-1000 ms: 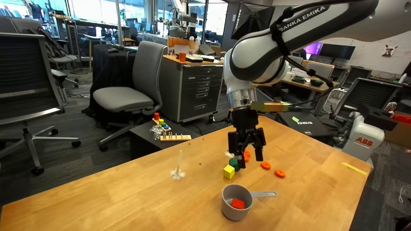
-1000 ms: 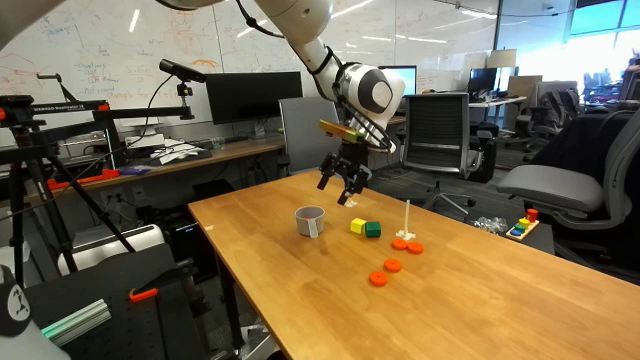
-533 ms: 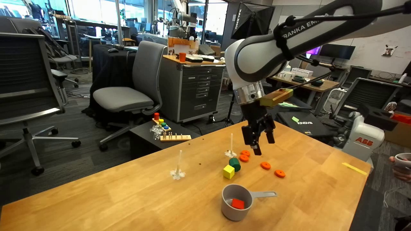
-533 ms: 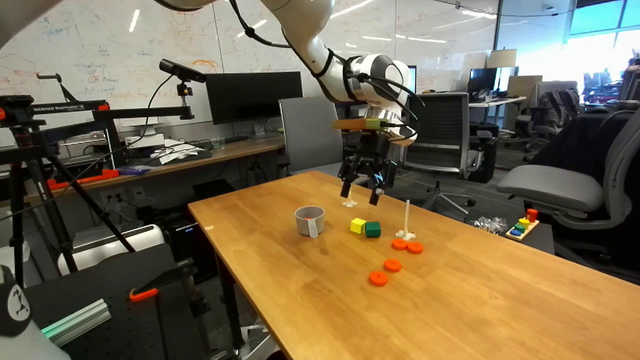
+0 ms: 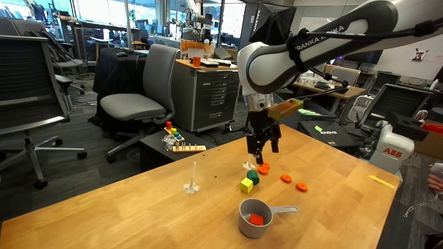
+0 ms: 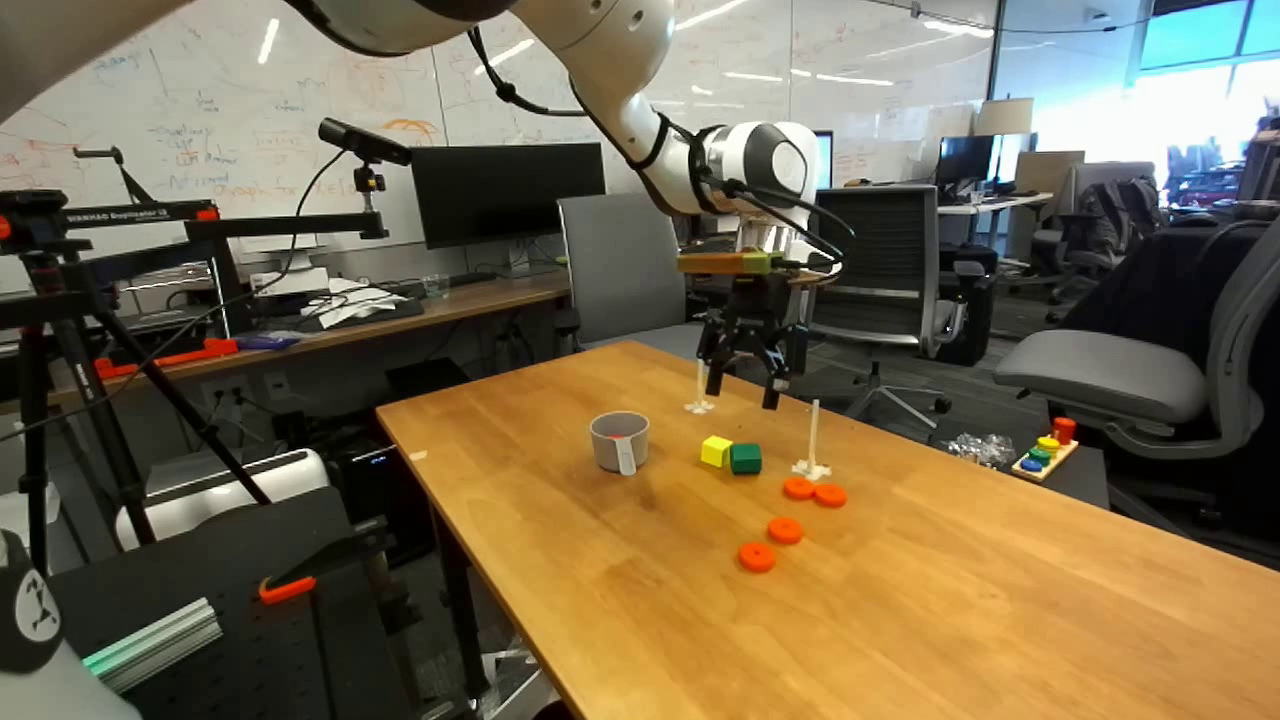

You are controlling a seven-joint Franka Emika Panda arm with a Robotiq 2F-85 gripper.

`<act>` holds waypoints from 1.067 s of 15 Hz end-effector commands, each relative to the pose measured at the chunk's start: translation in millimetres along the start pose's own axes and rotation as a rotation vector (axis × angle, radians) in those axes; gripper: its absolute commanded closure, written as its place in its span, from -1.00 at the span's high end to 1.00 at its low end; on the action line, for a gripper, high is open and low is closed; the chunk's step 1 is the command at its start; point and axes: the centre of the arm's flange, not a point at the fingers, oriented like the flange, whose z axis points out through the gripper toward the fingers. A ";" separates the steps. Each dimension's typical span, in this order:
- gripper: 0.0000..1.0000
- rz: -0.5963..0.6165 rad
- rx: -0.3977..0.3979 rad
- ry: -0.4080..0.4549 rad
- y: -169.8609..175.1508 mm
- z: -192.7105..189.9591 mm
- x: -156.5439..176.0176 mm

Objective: Put the orange, green and yellow blocks in the gray pot respectively

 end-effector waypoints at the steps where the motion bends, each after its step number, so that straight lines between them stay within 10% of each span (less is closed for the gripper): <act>1: 1.00 -0.007 0.091 0.104 -22.4 -15.2 9.4; 16: 1.00 0.008 0.057 0.065 -25.4 32.9 41.0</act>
